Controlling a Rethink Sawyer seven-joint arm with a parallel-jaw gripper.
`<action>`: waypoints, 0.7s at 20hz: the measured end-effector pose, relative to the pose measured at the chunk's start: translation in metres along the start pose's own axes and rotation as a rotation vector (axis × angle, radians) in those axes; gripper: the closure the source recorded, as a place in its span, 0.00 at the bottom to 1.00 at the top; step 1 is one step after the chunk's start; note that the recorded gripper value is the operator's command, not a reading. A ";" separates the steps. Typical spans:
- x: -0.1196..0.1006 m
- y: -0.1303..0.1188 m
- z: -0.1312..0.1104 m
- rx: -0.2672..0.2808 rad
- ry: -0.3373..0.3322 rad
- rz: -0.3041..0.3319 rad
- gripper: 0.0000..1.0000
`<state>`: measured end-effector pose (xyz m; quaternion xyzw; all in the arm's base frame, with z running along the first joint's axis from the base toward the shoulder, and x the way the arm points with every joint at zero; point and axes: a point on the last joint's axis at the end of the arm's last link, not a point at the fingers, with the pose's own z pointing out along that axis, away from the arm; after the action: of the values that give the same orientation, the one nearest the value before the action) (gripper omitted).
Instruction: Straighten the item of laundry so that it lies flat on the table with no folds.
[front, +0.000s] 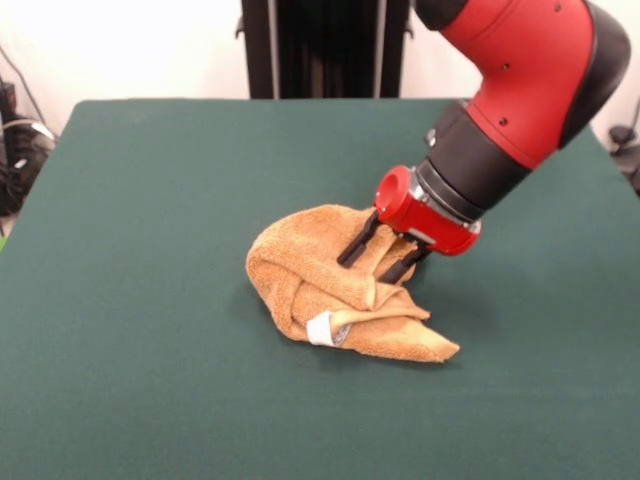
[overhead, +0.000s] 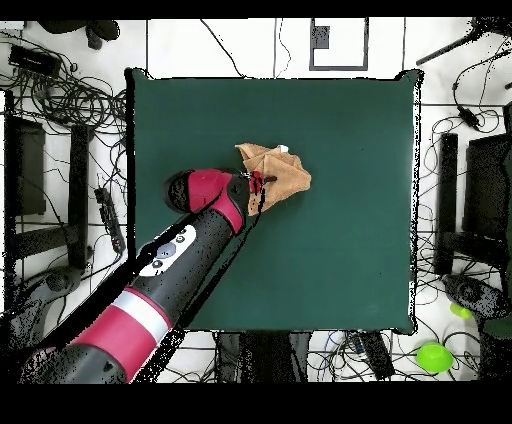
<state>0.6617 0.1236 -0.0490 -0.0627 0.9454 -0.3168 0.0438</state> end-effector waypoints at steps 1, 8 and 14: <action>0.000 0.000 0.000 0.002 0.000 -0.001 0.00; 0.000 0.001 0.004 0.022 -0.003 -0.018 0.00; -0.002 -0.002 0.007 0.048 -0.010 -0.032 0.00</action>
<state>0.6648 0.1185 -0.0529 -0.0783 0.9362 -0.3396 0.0447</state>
